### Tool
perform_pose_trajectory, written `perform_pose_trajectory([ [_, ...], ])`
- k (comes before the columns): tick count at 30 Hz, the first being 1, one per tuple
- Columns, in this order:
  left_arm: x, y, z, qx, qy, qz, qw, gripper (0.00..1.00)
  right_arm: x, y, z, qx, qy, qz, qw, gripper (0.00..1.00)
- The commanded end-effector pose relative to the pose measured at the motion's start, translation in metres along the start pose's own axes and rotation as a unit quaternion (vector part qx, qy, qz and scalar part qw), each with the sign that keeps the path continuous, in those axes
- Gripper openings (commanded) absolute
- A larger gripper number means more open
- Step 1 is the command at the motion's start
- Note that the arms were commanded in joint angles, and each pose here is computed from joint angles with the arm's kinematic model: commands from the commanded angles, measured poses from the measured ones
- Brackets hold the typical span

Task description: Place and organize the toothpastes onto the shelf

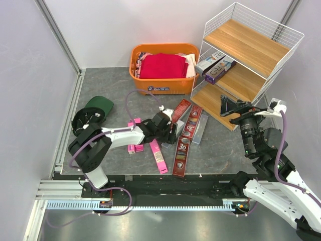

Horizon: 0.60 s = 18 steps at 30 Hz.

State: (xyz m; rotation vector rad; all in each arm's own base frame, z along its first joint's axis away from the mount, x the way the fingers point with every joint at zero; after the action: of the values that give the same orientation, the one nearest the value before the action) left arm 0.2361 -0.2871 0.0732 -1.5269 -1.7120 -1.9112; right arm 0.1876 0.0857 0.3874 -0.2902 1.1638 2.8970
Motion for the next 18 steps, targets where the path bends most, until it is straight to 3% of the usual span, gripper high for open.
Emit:
perform_pose_trajectory([
  [1, -0.011, 0.008, -0.004, -0.033, 0.02, -0.004, 0.999, 0.75, -0.001, 0.008, 0.004, 0.005, -0.003, -0.008, 1.0, 0.98],
  [4, -0.019, 0.004, -0.006, -0.047, 0.042, 0.008, 0.998, 0.72, -0.002, 0.005, 0.004, 0.008, -0.004, -0.002, 1.0, 0.98],
  [10, -0.024, 0.005, -0.014, -0.064, 0.06, 0.022, 0.996, 0.49, -0.005, -0.002, 0.007, 0.017, 0.002, 0.02, 1.0, 0.98],
  [18, 0.01, 0.032, -0.02, -0.054, 0.053, -0.031, 0.997, 0.41, -0.008, -0.013, 0.01, 0.024, 0.011, 0.046, 0.999, 0.98],
])
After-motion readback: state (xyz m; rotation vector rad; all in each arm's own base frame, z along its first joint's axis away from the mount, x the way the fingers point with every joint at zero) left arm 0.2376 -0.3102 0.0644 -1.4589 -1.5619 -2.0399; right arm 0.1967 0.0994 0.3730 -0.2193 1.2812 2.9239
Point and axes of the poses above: each gripper's point midway between its finger pads, its own x axis back along the fingers, its own z axis along the line the jaws close on, y = z × x, the point moved 5 cm from there along x, back along the fingers, and after that the axes turned 11 degrees about -x, right-handed, at the moved point
